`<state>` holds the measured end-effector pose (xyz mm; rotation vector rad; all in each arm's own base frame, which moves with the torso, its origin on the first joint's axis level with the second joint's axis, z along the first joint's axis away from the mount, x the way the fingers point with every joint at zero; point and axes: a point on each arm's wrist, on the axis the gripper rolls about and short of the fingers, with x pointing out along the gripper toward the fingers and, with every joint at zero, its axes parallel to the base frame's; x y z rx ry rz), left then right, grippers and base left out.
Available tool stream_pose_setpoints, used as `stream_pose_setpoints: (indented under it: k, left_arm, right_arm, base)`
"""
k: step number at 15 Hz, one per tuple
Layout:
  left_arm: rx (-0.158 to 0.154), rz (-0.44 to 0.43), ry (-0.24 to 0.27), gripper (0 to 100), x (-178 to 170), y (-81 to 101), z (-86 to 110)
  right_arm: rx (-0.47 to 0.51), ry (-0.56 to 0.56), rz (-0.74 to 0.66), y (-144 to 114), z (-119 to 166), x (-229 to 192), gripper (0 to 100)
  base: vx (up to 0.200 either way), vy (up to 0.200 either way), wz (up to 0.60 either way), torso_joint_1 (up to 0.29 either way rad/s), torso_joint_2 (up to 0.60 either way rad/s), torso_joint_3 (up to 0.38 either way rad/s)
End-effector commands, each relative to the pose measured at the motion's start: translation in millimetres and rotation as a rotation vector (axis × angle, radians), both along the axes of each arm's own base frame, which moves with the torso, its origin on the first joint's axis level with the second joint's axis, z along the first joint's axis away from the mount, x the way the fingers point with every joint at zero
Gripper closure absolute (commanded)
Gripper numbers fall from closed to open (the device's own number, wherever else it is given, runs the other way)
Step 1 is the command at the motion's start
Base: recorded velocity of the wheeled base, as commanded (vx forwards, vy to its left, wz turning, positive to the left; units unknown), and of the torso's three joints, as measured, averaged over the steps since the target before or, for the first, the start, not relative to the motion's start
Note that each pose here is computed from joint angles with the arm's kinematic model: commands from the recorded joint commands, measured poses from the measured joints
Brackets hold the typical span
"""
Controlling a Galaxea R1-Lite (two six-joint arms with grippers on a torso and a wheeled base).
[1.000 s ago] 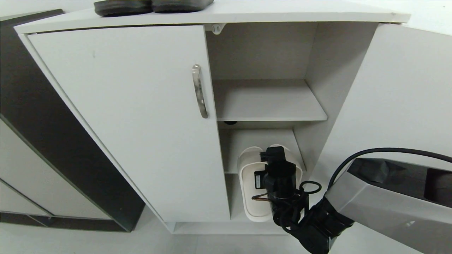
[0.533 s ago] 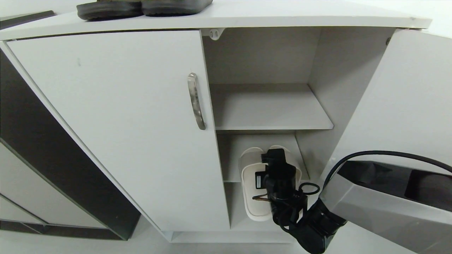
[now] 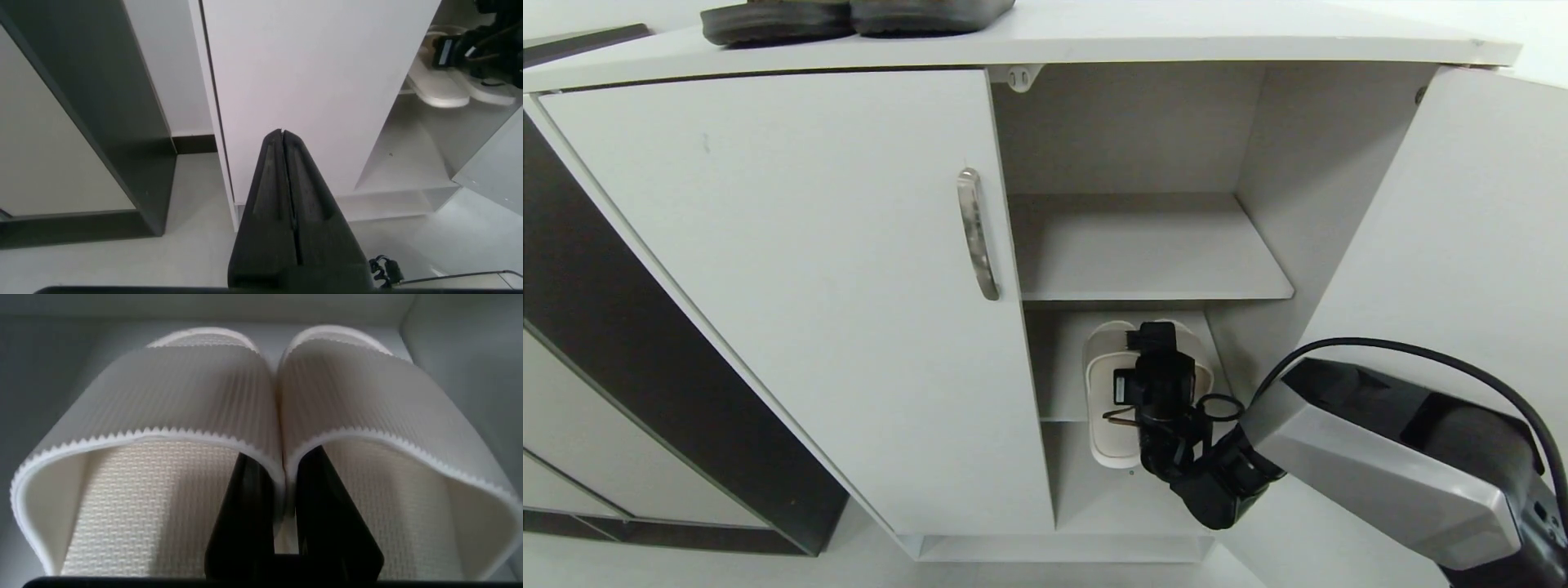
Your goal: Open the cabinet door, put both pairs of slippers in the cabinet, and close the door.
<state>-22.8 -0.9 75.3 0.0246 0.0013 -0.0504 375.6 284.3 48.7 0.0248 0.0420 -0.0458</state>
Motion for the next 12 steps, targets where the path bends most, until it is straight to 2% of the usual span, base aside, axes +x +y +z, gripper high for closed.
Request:
stream_pose_setpoints:
  k: [1,6,12]
  left_arm:
    - [0.000,0.000,0.001,100,0,0.0,0.1]
    - [-0.002,0.000,0.001,100,0,0.0,0.1]
    - [-0.002,0.000,0.001,100,0,0.0,0.1]
  right_arm:
    - [0.011,-0.015,-0.009,0,4,15,100]
    - [0.003,-0.036,-0.019,8,15,34,100]
    - [0.000,-0.043,-0.027,9,13,42,100]
  base:
    - [0.000,0.000,0.00,0.000,0.00,0.000]
    - [0.000,0.000,0.00,0.000,0.00,0.000]
    - [0.000,0.000,0.00,0.000,0.00,0.000]
